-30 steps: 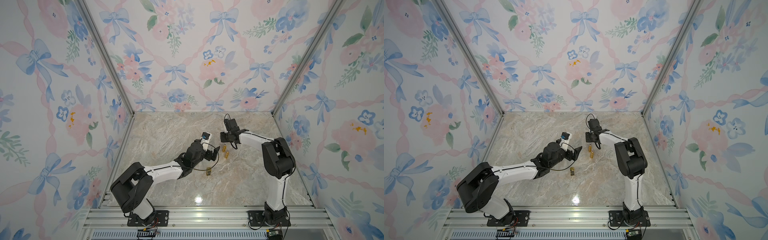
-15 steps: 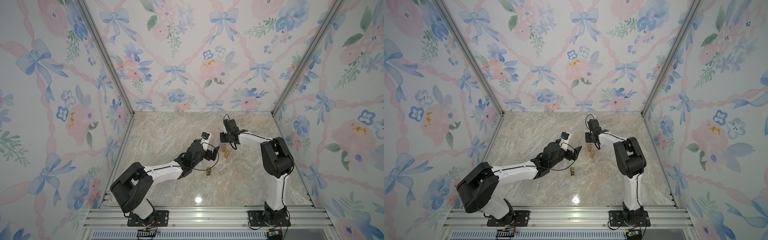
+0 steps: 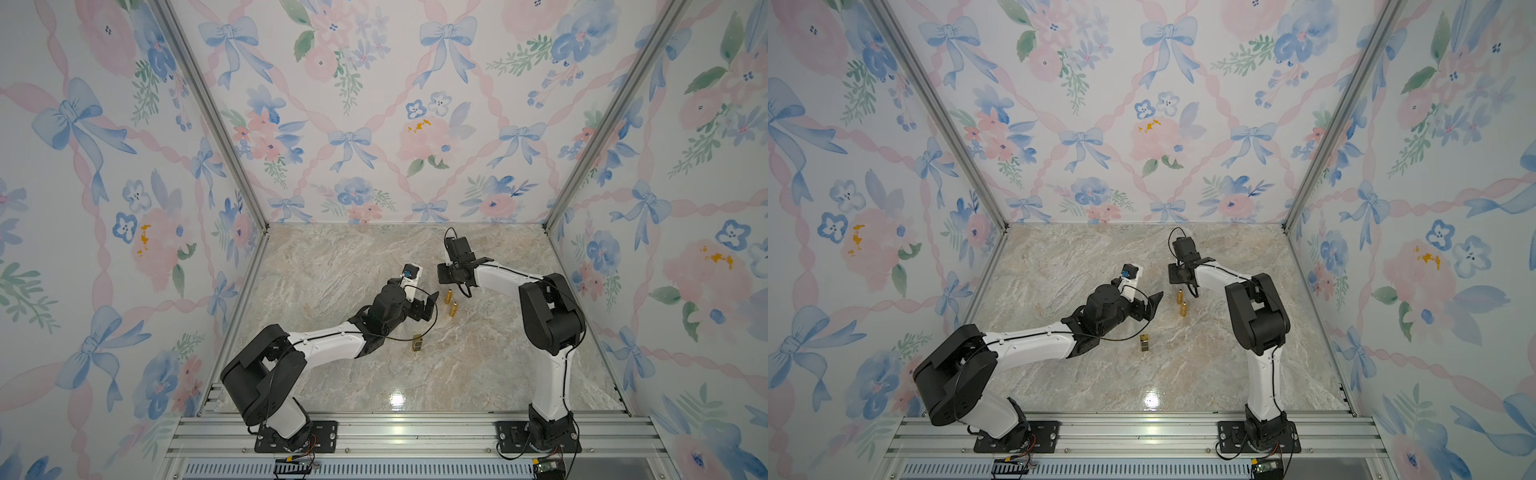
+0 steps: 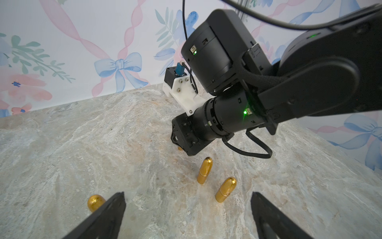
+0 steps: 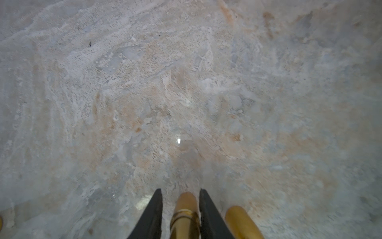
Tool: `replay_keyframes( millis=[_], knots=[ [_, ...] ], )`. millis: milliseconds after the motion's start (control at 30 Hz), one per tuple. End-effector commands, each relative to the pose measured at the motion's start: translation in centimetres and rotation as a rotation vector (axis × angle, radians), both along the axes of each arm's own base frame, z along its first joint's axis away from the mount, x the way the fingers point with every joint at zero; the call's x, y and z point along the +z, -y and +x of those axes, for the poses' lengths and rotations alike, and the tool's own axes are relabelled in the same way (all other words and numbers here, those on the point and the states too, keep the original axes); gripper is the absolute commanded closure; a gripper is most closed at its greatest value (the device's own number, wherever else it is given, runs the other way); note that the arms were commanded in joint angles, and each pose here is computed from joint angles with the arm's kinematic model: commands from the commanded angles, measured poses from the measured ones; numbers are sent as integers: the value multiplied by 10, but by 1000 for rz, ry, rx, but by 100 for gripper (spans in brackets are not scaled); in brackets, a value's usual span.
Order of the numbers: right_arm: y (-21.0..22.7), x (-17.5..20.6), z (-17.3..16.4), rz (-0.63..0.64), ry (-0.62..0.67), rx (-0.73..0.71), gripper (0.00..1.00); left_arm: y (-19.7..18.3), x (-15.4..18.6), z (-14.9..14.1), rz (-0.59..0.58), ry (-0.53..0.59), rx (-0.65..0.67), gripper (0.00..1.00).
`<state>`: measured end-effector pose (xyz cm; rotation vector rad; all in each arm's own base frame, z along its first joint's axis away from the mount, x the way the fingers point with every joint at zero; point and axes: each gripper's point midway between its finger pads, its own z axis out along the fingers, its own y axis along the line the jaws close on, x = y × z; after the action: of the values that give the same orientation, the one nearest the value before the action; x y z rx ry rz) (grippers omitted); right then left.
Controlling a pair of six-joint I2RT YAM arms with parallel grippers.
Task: Open the lipstick cap
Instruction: Place the lipstick at the center of the board.
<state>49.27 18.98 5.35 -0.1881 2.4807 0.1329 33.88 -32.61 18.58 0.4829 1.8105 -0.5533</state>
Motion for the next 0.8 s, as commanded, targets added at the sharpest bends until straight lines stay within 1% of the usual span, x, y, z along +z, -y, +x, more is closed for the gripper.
replay_keyframes(
  millis=[0, 100, 200, 300, 367, 500, 567, 667, 767],
  knots=[
    [-3, 6, 3, -15, -1, 9, 64, -3, 14, 3, -17, 24, 20, 2],
    [-3, 17, 4, -14, 2, 5, 59, -5, 16, 3, -17, 29, 24, 2],
    [-1, 30, 3, -6, 10, -5, 57, -11, 19, 1, -20, 35, 31, 2],
    [-2, 46, -1, 10, 9, -17, 51, -19, 22, -2, -22, 41, 43, 2],
    [-5, 56, -6, 12, -6, -19, 49, -26, 23, -4, -22, 45, 57, 2],
    [-18, 73, -22, 14, -54, -21, 45, -43, 26, -9, -16, 56, 81, 2],
    [-28, 78, -31, 15, -81, -11, 43, -56, 15, -13, 9, 39, 104, 2],
    [-43, 82, -45, 4, -131, 15, 41, -72, 11, -14, 19, 22, 137, 2],
    [-62, 84, -56, 11, -148, 33, 39, -84, 7, -17, 30, 12, 153, 2]
  ],
)
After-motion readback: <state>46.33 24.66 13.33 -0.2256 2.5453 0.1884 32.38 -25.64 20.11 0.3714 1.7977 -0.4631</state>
